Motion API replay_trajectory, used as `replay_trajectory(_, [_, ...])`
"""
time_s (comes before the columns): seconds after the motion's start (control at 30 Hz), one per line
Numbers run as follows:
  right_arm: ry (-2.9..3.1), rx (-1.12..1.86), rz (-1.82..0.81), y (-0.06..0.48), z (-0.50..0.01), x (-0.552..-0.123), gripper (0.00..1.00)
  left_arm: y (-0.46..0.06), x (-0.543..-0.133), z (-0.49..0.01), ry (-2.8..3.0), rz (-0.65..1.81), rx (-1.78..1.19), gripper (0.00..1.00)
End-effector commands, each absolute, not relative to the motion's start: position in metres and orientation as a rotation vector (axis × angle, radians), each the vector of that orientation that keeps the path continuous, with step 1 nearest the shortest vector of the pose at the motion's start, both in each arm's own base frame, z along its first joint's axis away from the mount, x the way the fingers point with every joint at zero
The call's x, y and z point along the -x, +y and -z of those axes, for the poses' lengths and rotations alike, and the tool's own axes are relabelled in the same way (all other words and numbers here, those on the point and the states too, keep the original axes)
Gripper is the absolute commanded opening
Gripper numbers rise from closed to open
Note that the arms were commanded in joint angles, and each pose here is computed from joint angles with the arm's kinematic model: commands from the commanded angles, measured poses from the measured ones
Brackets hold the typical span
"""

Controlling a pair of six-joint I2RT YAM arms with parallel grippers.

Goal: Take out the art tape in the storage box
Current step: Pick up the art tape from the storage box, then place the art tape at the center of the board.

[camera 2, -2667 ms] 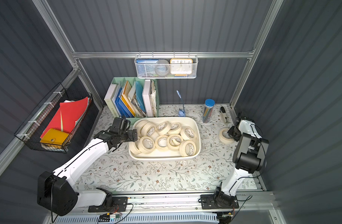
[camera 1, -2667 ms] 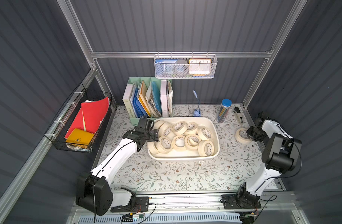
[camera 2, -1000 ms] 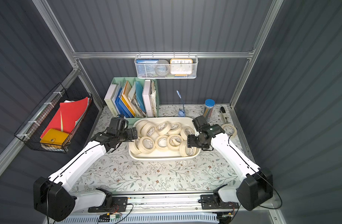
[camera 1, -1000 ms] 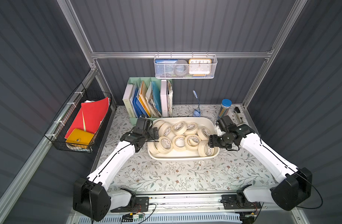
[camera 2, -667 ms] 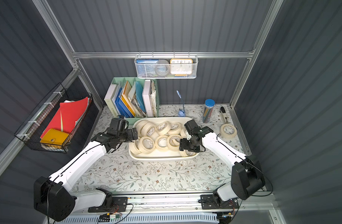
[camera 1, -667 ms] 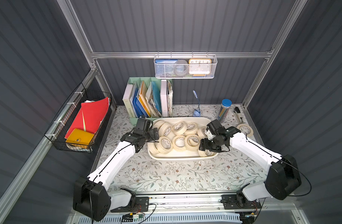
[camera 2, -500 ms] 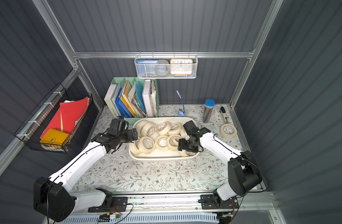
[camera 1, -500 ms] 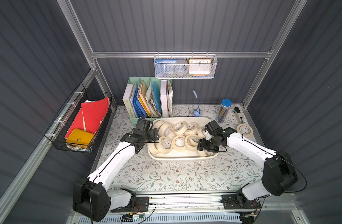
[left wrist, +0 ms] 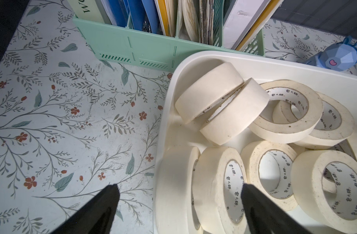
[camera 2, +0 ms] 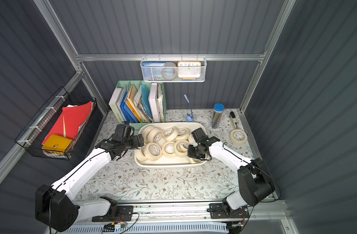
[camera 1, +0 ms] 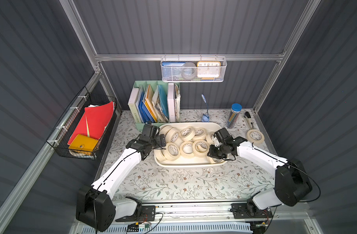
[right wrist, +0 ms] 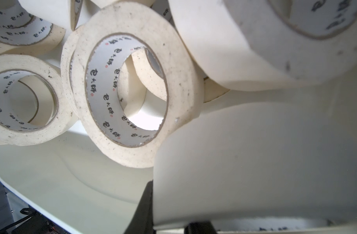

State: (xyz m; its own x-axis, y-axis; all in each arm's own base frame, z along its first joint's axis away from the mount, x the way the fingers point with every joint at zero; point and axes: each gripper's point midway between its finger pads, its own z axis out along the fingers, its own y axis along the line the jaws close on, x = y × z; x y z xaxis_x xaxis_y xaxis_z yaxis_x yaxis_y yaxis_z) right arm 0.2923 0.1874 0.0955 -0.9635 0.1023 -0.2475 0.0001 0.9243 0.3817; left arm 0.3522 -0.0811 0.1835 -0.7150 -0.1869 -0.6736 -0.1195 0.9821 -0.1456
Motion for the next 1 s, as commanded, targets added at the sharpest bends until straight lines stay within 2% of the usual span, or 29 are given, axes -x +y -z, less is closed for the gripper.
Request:
replay_trajectory(0.0, [2.770, -0.040, -0.547, 0.188, -0.130, -0.300, 0.00, -0.082, -0.352, -0.181, 2.381, 0.116, 0.221, 1.00])
replay_trajectory(0.27, [2.736, 0.056, -0.466, 0.166, -0.209, -0.309, 0.00, -0.079, -0.352, -0.178, 2.389, 0.088, 0.212, 1.00])
replay_trajectory(0.47, [2.737, -0.084, -0.338, 0.101, -0.237, -0.318, 0.00, -0.073, -0.348, -0.179, 2.391, 0.045, 0.203, 1.00])
replay_trajectory(0.7, [2.814, -0.376, -0.274, 0.021, -0.213, -0.331, 0.00, -0.073, -0.351, -0.185, 2.368, 0.046, 0.193, 1.00])
replay_trajectory(0.97, [3.037, -0.356, -0.353, 0.017, -0.160, -0.368, 0.00, -0.071, -0.347, -0.181, 2.376, 0.036, 0.190, 1.00])
